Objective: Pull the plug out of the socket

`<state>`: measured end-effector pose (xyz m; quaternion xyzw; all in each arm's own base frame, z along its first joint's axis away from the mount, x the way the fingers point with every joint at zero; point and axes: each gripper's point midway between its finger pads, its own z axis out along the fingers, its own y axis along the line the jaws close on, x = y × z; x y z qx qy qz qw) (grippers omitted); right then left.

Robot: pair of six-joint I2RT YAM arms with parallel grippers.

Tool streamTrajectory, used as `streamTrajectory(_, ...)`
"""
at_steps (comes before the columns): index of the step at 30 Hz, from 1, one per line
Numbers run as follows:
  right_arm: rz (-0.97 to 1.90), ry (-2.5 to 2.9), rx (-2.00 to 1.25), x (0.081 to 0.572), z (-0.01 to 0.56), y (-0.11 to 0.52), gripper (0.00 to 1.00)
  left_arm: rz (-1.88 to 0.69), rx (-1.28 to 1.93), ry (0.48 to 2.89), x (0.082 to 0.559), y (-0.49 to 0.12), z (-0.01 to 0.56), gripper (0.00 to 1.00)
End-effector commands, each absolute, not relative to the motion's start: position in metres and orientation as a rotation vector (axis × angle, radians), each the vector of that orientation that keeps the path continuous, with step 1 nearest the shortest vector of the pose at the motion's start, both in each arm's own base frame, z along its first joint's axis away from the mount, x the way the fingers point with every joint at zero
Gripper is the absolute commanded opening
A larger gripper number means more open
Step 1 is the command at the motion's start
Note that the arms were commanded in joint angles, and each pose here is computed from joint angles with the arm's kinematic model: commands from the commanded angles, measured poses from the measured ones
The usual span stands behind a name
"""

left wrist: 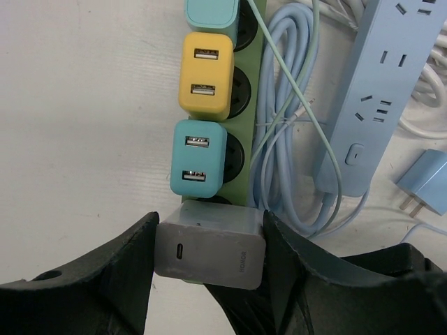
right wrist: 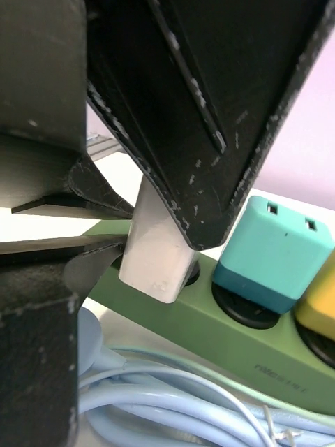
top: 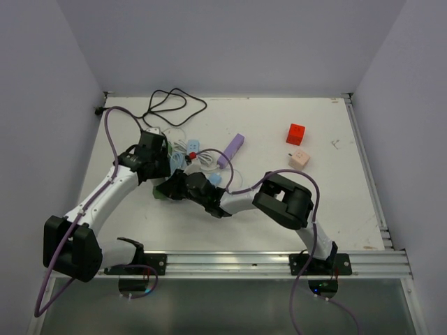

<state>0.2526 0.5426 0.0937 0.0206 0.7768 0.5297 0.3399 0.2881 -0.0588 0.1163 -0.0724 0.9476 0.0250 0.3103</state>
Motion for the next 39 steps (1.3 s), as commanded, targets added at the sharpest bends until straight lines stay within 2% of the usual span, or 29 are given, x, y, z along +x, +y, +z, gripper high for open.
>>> streamTrajectory(1,1.125,2.199,0.101,0.264,0.032,0.518,0.20,-0.005,-0.187,2.319,0.314,-0.064,0.159,0.00)
streamTrajectory(9,0.973,2.326,0.075,0.256,-0.010,0.500,0.23,-0.024,-0.191,2.315,0.316,-0.067,0.162,0.00)
streamTrajectory(21,0.831,2.450,0.072,0.249,-0.047,0.486,0.26,0.133,-0.213,2.314,0.319,-0.047,0.168,0.00)
streamTrajectory(24,0.834,2.472,0.097,0.249,-0.054,0.482,0.27,0.090,-0.216,2.310,0.318,-0.052,0.165,0.00)
streamTrajectory(31,0.852,2.456,0.083,0.253,-0.047,0.479,0.29,0.054,-0.224,2.325,0.315,-0.056,0.147,0.00)
streamTrajectory(39,0.879,2.387,-0.019,0.250,-0.004,0.472,0.39,0.120,-0.222,2.341,0.314,-0.049,0.139,0.00)
